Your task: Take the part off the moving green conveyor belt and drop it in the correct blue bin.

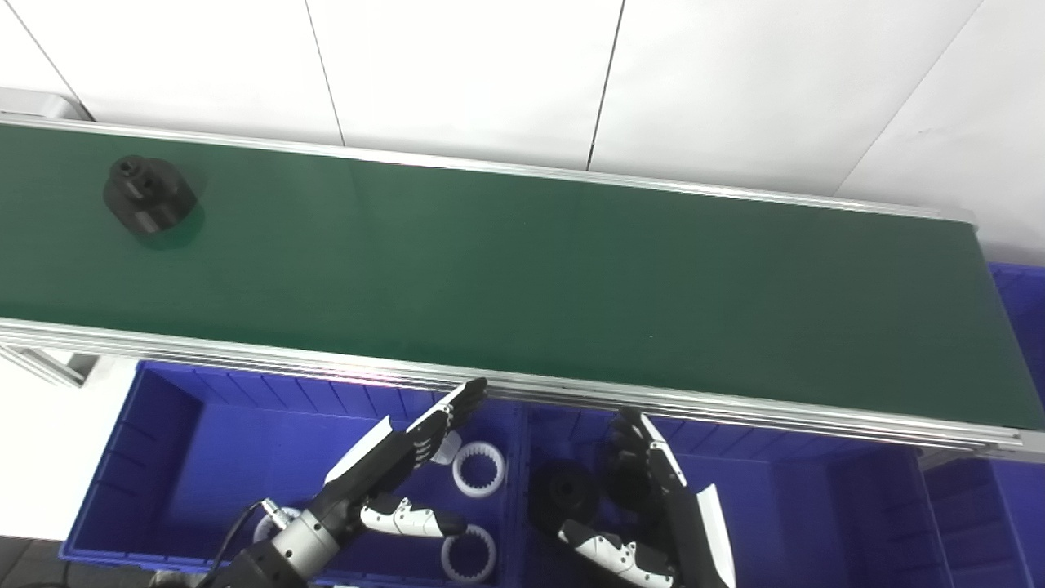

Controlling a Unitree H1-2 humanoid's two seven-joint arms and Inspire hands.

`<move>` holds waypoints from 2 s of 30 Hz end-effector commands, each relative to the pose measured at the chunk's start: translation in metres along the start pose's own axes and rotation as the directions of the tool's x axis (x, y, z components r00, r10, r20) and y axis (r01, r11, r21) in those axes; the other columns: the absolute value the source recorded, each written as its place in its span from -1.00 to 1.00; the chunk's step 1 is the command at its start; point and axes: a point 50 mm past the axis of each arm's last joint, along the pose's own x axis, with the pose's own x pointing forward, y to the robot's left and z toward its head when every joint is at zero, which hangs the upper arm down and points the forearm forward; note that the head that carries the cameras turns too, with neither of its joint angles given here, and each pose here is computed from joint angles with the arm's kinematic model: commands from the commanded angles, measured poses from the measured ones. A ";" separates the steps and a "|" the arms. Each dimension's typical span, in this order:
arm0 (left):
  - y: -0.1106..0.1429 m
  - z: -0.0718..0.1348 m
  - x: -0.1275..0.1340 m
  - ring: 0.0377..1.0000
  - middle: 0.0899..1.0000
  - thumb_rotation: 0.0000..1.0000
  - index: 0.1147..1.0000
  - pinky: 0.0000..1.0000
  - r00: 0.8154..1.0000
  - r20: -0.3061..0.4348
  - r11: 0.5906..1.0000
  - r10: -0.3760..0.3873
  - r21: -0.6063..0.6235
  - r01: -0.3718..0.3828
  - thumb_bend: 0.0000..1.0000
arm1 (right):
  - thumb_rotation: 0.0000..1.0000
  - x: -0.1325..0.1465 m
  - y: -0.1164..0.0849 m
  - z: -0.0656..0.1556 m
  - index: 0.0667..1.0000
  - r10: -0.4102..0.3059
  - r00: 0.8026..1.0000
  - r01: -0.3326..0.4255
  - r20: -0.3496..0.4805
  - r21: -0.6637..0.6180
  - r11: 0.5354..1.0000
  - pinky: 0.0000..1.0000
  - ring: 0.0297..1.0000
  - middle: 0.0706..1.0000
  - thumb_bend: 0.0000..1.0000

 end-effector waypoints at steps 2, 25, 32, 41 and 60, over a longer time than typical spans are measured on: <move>-0.010 0.006 0.009 0.94 1.00 0.09 0.98 0.79 0.999 0.034 0.998 0.008 0.060 -0.010 0.41 | -0.09 -0.004 -0.012 0.006 0.83 -0.029 0.997 0.026 0.072 0.032 0.999 0.61 0.70 0.73 0.41; -0.030 -0.005 0.021 0.87 0.92 -0.04 0.85 0.70 0.999 0.002 0.995 0.050 0.082 -0.050 0.56 | -0.09 -0.007 -0.019 -0.013 0.87 -0.027 0.998 0.029 0.061 -0.032 0.999 0.59 0.72 0.76 0.23; -0.027 -0.003 0.021 0.83 0.90 -0.03 0.83 0.61 0.999 0.008 0.995 0.047 0.088 -0.047 0.59 | -0.04 0.002 -0.024 0.005 0.85 -0.041 0.990 0.044 0.133 -0.018 0.999 0.59 0.71 0.75 0.29; -0.017 -0.001 0.014 0.87 0.90 0.12 0.85 0.72 0.996 0.012 0.991 0.091 0.095 -0.092 0.63 | 0.05 0.055 -0.048 0.072 0.89 -0.083 0.934 0.097 0.348 -0.024 0.995 0.79 0.78 0.79 0.45; -0.008 0.000 -0.002 0.76 0.84 0.03 0.76 0.57 0.978 0.017 0.978 0.208 -0.003 -0.208 0.63 | -0.04 0.153 -0.066 0.133 0.81 0.069 0.899 0.020 0.432 -0.198 0.980 0.56 0.69 0.71 0.54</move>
